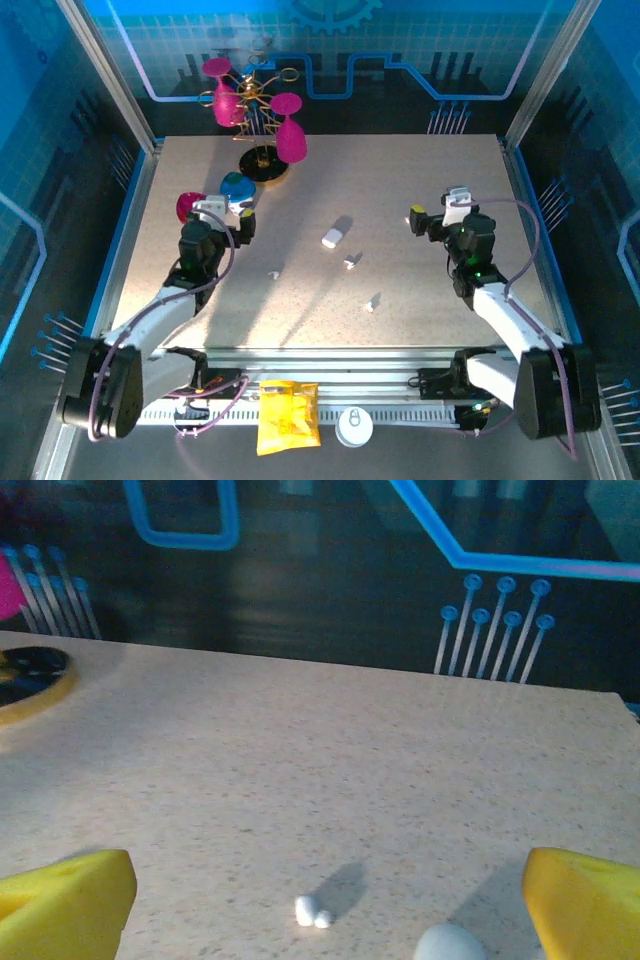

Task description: Insert wireless bluetooth earbuds into charging case

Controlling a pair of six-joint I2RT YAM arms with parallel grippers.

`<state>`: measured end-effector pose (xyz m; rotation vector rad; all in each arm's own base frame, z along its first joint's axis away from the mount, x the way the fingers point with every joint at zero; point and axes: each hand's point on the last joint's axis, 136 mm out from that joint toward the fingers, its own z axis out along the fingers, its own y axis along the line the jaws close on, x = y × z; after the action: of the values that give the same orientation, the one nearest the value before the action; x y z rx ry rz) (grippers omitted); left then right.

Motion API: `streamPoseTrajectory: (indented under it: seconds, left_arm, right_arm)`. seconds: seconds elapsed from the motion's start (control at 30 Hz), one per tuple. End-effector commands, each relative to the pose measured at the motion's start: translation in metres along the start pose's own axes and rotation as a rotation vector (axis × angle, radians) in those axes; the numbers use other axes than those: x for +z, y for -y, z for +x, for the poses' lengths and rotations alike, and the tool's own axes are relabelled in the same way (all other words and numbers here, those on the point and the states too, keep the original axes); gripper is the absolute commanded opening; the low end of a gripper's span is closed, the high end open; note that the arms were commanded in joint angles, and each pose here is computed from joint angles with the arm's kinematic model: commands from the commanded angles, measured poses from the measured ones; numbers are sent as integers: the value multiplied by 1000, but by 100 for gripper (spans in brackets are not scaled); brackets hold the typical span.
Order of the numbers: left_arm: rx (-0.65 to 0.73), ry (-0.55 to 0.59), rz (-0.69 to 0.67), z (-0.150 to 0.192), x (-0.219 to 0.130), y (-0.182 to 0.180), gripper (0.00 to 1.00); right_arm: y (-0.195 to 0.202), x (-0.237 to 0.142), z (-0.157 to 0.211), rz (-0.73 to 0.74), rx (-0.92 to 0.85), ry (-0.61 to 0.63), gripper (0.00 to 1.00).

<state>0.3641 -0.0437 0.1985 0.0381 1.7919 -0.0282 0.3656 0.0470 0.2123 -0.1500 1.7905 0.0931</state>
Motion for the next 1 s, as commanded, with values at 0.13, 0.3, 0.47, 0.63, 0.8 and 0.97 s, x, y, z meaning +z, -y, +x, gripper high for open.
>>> streamPoseTrajectory:
  seconds: [0.13, 0.3, 0.47, 0.63, 0.8, 0.97]
  left_arm:
    - [57, -90, 251, -13, -33, 67, 99]
    - [20, -182, 387, -1, -42, 94, 99]
    - [-49, -174, 356, -2, -46, 88, 99]
    - [-74, -222, 287, 7, -47, 76, 99]
    - [-78, -245, 276, 15, -49, 74, 99]
    - [-85, -247, 278, 18, -52, 73, 99]
  right_arm:
    - [-62, -28, 13, -160, 50, -212, 100]
    - [-109, -38, 24, -275, 64, -298, 100]
    - [-153, -26, 46, -363, -12, -441, 100]
    - [-175, 6, 70, -261, 41, -646, 100]
    - [-209, 36, 81, -165, 53, -709, 100]
    - [-219, 68, 92, 41, 68, -707, 95]
